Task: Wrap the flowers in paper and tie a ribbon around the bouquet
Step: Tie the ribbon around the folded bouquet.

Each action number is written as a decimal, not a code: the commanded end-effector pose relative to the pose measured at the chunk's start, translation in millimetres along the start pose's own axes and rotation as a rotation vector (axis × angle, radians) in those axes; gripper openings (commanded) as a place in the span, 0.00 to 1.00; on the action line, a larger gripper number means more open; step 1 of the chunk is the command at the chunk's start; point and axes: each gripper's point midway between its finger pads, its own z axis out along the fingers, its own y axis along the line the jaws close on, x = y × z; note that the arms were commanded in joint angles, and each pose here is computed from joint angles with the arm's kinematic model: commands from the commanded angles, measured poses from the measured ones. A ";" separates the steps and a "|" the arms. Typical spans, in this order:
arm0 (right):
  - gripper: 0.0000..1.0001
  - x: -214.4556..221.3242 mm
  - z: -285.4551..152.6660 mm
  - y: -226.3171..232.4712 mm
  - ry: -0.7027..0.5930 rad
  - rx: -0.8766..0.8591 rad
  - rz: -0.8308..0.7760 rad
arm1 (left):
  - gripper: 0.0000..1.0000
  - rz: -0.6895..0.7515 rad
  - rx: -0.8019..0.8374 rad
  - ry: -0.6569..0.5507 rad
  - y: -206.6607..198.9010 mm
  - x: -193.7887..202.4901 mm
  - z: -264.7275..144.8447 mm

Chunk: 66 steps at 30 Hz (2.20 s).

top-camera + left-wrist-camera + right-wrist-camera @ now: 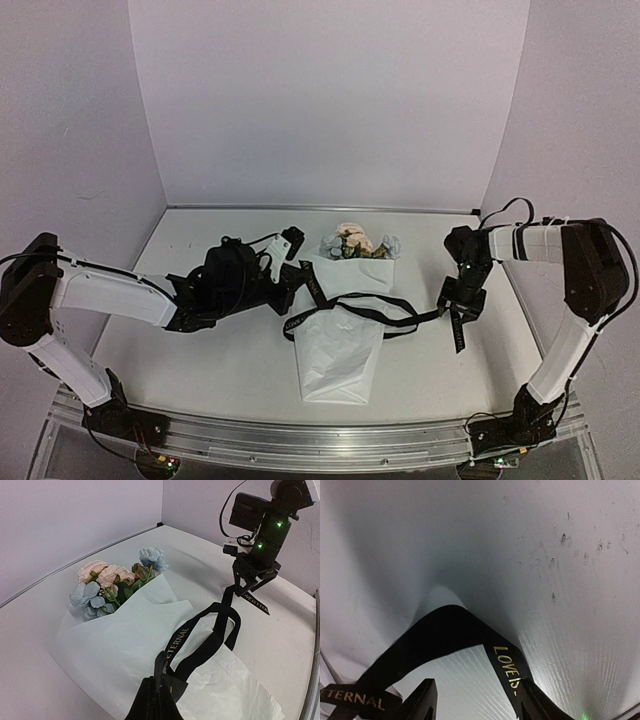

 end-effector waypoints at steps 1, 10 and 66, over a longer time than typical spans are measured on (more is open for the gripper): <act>0.55 -21.3 4.1 12.8 -0.077 -0.029 0.149 | 0.00 -0.024 0.004 -0.036 3.4 -16.6 -9.1; 0.50 -32.7 15.1 2.5 -0.161 0.012 0.205 | 0.00 -0.046 -0.013 -0.038 10.6 -16.1 -16.8; 0.29 8.5 -20.6 -50.7 0.043 -0.066 0.277 | 0.62 -0.887 -0.892 0.427 267.6 168.3 -166.2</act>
